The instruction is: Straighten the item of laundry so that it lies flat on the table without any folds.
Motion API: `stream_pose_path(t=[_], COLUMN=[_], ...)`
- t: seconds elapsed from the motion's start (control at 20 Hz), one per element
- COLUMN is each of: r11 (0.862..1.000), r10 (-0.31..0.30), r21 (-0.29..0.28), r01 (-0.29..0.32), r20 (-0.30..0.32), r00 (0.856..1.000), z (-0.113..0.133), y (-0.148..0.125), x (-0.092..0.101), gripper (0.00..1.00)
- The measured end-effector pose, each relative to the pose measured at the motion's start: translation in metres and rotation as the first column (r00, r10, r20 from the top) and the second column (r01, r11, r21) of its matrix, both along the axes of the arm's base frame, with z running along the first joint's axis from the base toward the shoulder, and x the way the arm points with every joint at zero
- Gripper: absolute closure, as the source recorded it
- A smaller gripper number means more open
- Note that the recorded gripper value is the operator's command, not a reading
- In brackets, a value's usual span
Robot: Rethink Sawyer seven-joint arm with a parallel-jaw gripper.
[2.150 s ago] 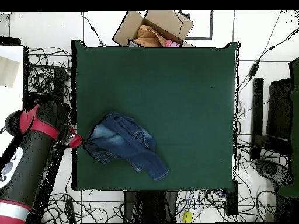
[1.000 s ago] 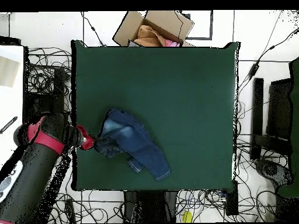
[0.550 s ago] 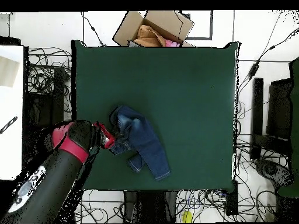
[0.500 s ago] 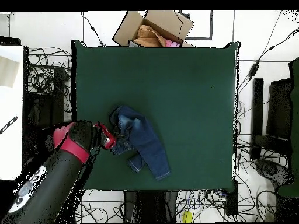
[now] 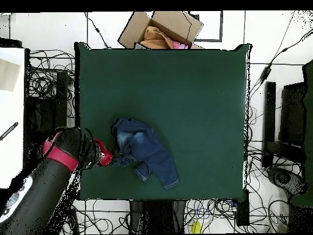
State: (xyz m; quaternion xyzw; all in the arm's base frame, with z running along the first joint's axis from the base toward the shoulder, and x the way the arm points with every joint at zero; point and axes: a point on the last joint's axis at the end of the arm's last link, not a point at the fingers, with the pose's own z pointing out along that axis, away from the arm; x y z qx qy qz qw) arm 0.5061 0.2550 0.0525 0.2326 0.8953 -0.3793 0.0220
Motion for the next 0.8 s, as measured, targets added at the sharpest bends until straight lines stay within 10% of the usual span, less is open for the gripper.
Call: stream_pose_path(t=[0.8], r11=[1.0], r10=[0.021], r21=[-0.018], r01=[-0.021], r20=[-0.021], r00=[1.0], z=[-0.013], y=[0.008], x=[-0.005], gripper=[1.0])
